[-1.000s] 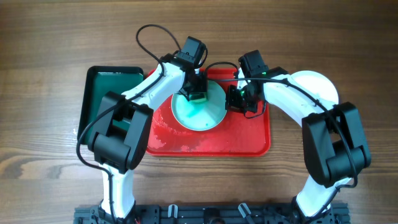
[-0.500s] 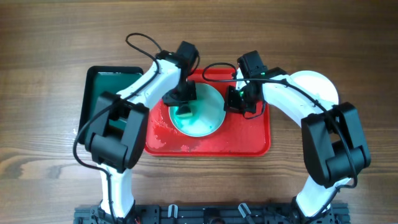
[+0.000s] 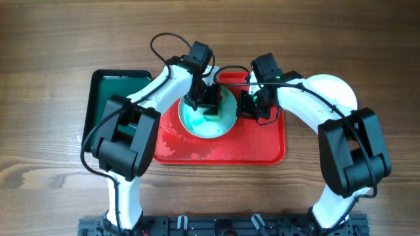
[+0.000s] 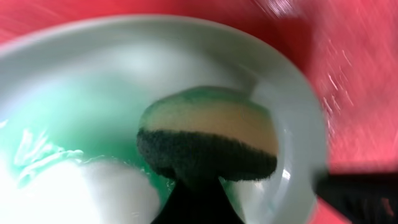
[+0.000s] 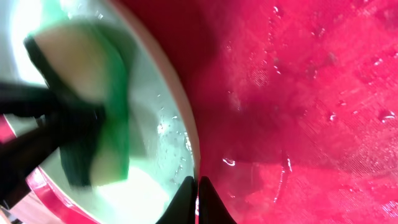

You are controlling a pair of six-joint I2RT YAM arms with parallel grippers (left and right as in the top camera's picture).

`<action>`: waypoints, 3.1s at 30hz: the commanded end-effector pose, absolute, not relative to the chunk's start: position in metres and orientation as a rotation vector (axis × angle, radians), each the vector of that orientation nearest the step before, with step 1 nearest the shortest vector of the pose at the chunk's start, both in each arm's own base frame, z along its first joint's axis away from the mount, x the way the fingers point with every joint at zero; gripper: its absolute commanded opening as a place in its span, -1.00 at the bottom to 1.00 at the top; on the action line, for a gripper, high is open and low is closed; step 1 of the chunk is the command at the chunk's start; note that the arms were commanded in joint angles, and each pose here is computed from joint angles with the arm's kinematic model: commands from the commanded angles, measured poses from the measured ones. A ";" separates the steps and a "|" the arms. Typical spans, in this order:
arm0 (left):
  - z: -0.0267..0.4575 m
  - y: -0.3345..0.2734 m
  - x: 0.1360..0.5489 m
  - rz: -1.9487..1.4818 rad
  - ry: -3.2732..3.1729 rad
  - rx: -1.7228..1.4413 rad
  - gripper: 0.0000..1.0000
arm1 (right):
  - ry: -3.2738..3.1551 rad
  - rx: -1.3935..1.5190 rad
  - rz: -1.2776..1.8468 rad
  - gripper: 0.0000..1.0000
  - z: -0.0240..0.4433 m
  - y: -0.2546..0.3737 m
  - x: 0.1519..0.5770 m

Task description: Clean dirty plates on tray and stack at the side

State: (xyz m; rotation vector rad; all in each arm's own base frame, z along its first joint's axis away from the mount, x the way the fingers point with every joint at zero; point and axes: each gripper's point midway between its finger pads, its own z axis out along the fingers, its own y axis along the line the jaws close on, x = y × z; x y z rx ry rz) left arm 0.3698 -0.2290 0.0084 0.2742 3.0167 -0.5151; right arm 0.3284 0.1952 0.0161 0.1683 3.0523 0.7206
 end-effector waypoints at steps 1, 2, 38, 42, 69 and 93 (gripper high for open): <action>-0.005 -0.155 0.397 0.089 2.927 -0.216 -0.92 | 3.073 0.181 0.661 -0.91 0.006 0.187 0.327; -0.005 -0.145 0.395 0.161 2.916 -0.282 -0.92 | 3.073 0.181 0.661 -0.91 0.006 0.187 0.327; 0.059 -0.133 0.415 -0.108 2.938 -0.411 -0.92 | 3.021 0.187 0.675 -0.67 0.004 0.192 0.340; 0.091 -0.139 0.415 -0.178 2.902 -0.370 -0.92 | 3.021 0.195 0.678 -0.53 0.001 0.195 0.341; 0.117 -0.106 0.415 -0.131 2.871 -0.275 -0.92 | 2.849 -0.070 0.640 -0.19 0.031 0.226 0.358; 0.114 -0.106 0.417 -0.131 2.871 -0.271 -0.92 | 2.897 0.130 0.478 -0.91 0.022 0.216 0.351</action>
